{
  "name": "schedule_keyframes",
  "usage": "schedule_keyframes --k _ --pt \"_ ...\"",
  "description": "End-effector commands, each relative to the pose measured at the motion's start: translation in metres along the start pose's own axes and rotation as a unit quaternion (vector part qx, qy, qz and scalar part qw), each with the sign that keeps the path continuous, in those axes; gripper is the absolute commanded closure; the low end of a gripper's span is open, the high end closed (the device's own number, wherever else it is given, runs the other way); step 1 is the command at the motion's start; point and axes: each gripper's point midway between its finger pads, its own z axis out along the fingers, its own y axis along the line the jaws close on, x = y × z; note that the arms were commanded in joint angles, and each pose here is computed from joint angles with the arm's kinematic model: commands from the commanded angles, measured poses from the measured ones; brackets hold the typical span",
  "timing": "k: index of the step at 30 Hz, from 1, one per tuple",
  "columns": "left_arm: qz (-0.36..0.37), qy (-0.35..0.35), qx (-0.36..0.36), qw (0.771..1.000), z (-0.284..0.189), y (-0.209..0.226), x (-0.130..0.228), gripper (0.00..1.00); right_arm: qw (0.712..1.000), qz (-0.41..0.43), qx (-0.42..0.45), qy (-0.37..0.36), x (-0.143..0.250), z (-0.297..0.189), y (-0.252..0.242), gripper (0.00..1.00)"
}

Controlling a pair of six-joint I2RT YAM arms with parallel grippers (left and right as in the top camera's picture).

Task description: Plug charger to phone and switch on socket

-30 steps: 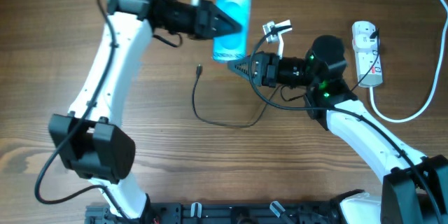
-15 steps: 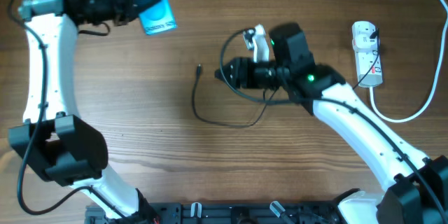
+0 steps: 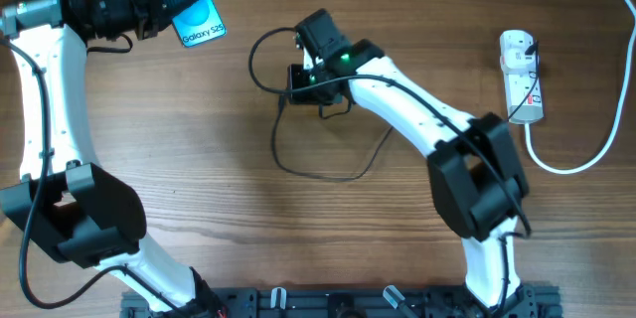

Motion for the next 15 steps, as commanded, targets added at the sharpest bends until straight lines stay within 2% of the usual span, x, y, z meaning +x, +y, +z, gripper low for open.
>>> schedule_keyframes --k 1,11,15 --pt "0.009 0.0 0.021 1.0 -0.004 -0.016 0.002 0.96 1.0 0.001 0.007 0.008 0.008 0.025 0.006 0.64" --pt "0.001 0.002 0.02 1.0 -0.004 -0.015 0.004 0.96 1.0 0.001 0.021 0.004 0.016 0.07 0.002 0.66" --pt "0.001 0.002 0.02 1.0 -0.004 -0.015 0.004 0.96 0.997 -0.014 0.064 -0.031 0.009 0.071 -0.005 0.66"
